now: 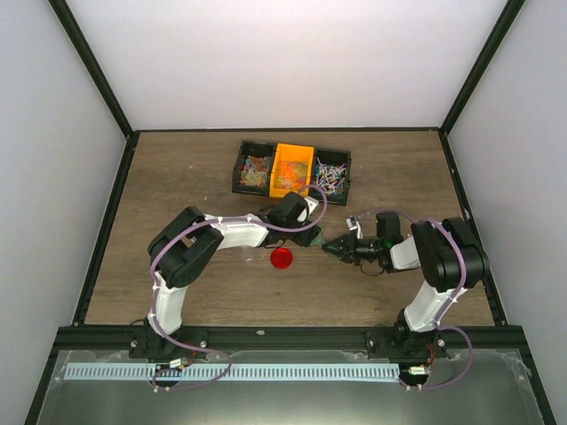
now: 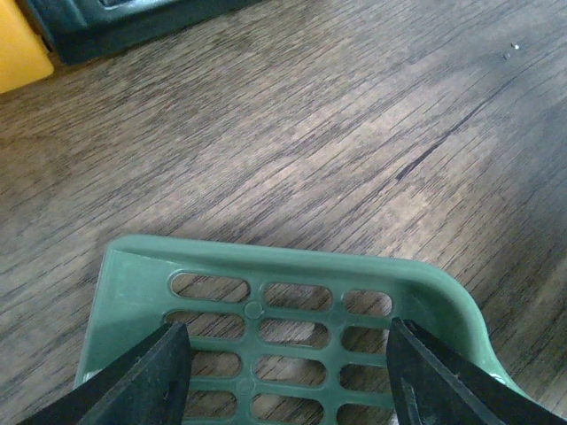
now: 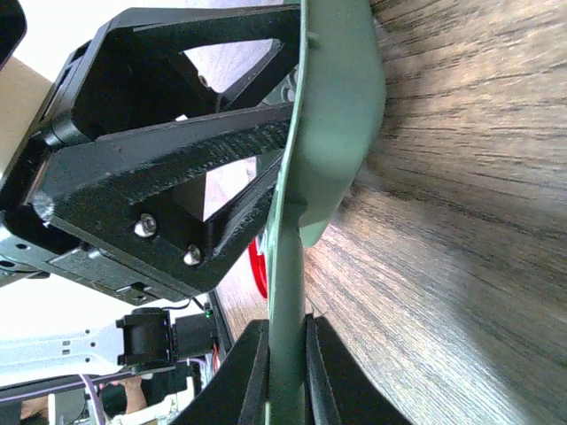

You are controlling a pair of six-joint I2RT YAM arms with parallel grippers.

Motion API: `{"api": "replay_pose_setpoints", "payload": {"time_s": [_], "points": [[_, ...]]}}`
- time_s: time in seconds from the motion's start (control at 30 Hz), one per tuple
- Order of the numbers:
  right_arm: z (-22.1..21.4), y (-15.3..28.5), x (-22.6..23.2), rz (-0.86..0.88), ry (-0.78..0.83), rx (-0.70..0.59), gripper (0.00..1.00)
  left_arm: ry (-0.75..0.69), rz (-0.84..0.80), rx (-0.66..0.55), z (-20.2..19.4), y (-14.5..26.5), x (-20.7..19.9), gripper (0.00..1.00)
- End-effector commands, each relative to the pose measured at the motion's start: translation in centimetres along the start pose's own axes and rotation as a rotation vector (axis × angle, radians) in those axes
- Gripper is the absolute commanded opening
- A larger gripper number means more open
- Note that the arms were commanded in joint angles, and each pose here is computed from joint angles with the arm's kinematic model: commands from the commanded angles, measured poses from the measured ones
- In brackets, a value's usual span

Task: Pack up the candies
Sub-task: Pick up the spatula from the center of the board, then move the storage box to the center of the board.

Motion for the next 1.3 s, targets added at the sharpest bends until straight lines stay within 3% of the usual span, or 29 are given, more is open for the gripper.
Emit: {"api": "replay_pose_setpoints", "payload": {"time_s": [0.0, 0.17, 0.3, 0.33, 0.67, 0.9, 1.03, 1.17, 1.23, 1.27], "points": [[0.6, -0.2, 1.0, 0.029, 0.064, -0.001, 0.01, 0.003, 0.028, 0.091, -2.6, -1.2, 1.0, 0.65], [0.7, 0.3, 2.2, 0.04, 0.073, -0.016, 0.01, 0.002, 0.019, 0.062, -2.0, -0.4, 0.6, 0.78], [1.1, 0.9, 3.1, 0.006, 0.084, -0.046, 0.01, 0.002, 0.07, -0.022, -0.3, 1.9, 0.3, 0.99], [1.3, 1.0, 3.3, -0.005, 0.089, -0.052, 0.01, -0.001, 0.076, -0.052, 0.3, 2.8, 0.0, 1.0], [2.6, 2.1, 5.2, -0.076, 0.117, -0.129, 0.01, 0.018, 0.091, -0.285, 5.2, 11.0, -1.7, 1.0], [3.5, 3.9, 7.7, -0.104, 0.107, -0.261, 0.01, 0.091, 0.175, -0.41, 7.9, 14.1, 0.6, 1.0], [4.5, 5.4, 9.1, -0.158, 0.079, -0.385, 0.01, 0.179, 0.228, -0.456, 10.6, 15.5, 4.6, 1.0], [5.6, 6.7, 9.8, -0.219, 0.024, -0.495, 0.01, 0.133, 0.357, -0.472, 13.1, 15.8, 8.8, 1.0], [6.3, 7.0, 9.7, -0.265, 0.0, -0.508, 0.01, 0.139, 0.444, -0.483, 14.1, 15.7, 11.3, 0.94], [6.8, 7.1, 9.8, -0.284, 0.001, -0.508, 0.01, 0.159, 0.449, -0.481, 14.5, 15.6, 12.5, 0.85]]}}
Point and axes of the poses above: each gripper's point midway between its finger pads, its own y axis back along the fingers, its own x axis along the line the jaws close on, z = x × y, the point moved 5 cm from there along y, back along the fingers, and after that the axes turned 11 degrees about y, right-handed, at the moved point
